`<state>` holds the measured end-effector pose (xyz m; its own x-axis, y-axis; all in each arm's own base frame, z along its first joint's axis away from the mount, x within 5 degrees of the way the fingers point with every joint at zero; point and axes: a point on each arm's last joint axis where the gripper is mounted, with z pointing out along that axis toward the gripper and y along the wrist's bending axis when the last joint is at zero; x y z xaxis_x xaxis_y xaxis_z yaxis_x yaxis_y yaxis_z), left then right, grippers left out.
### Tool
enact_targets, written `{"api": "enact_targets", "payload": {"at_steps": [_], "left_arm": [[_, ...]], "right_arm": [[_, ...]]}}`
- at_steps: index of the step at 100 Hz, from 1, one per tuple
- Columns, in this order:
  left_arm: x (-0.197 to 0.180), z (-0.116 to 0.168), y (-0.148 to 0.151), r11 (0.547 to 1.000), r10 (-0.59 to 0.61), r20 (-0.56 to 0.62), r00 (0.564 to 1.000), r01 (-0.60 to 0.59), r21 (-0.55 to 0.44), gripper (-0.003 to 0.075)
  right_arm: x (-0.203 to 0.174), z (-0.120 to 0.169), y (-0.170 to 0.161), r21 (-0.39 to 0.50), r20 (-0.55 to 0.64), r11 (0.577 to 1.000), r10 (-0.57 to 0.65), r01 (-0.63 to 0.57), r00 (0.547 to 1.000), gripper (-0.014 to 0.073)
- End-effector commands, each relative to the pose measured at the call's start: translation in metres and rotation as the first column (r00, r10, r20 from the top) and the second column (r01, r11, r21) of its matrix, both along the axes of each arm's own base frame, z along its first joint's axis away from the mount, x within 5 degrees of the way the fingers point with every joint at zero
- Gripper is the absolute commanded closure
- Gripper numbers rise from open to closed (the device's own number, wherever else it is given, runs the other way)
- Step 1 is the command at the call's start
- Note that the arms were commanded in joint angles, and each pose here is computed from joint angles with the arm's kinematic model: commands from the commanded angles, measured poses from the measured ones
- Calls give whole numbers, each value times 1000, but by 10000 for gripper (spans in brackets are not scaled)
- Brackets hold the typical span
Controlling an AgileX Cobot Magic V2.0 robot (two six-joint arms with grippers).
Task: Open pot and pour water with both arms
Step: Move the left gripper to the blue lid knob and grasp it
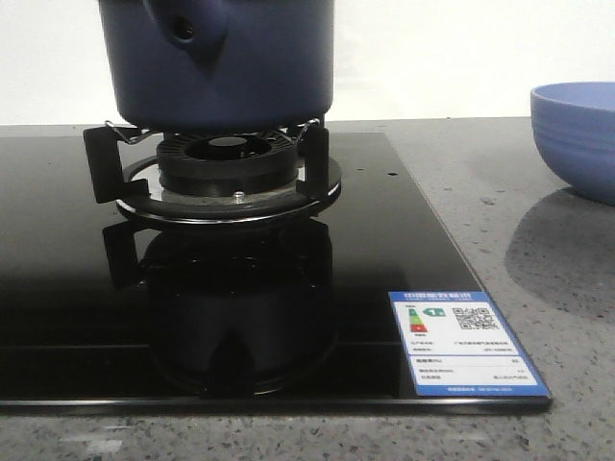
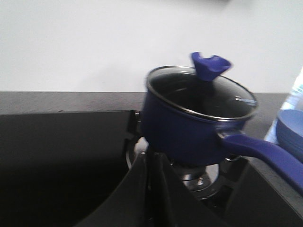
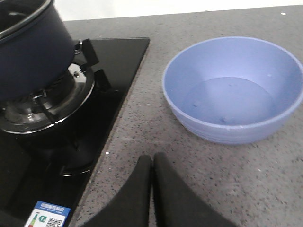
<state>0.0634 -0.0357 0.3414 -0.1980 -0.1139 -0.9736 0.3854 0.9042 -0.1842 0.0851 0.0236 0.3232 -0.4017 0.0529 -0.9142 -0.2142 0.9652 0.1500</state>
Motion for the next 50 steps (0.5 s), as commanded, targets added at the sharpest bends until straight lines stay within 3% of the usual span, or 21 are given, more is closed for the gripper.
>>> {"api": "enact_targets", "payload": {"at_steps": [1, 15, 20, 31, 50], "left_arm": [[5, 17, -2, 999, -29, 79, 996, 30, -17, 703], [14, 19, -8, 996, -81, 53, 995, 82, -20, 552], [17, 20, -10, 995, -95, 57, 994, 96, -18, 491], [27, 27, -17, 989, -145, 85, 986, 144, 8, 404], [54, 36, -33, 969, -246, 89, 965, 242, 50, 390]], "right_arm": [[4, 19, 0, -8, 97, 1000, 0, 1, 995, 510], [5, 21, 0, -5, 117, 1000, -5, 6, 993, 203], [5, 21, -1, -5, 118, 1000, -6, 6, 993, 145], [5, 22, -1, -4, 122, 1000, -7, 8, 992, 135], [5, 22, -1, -4, 124, 1000, -8, 8, 992, 135]]}}
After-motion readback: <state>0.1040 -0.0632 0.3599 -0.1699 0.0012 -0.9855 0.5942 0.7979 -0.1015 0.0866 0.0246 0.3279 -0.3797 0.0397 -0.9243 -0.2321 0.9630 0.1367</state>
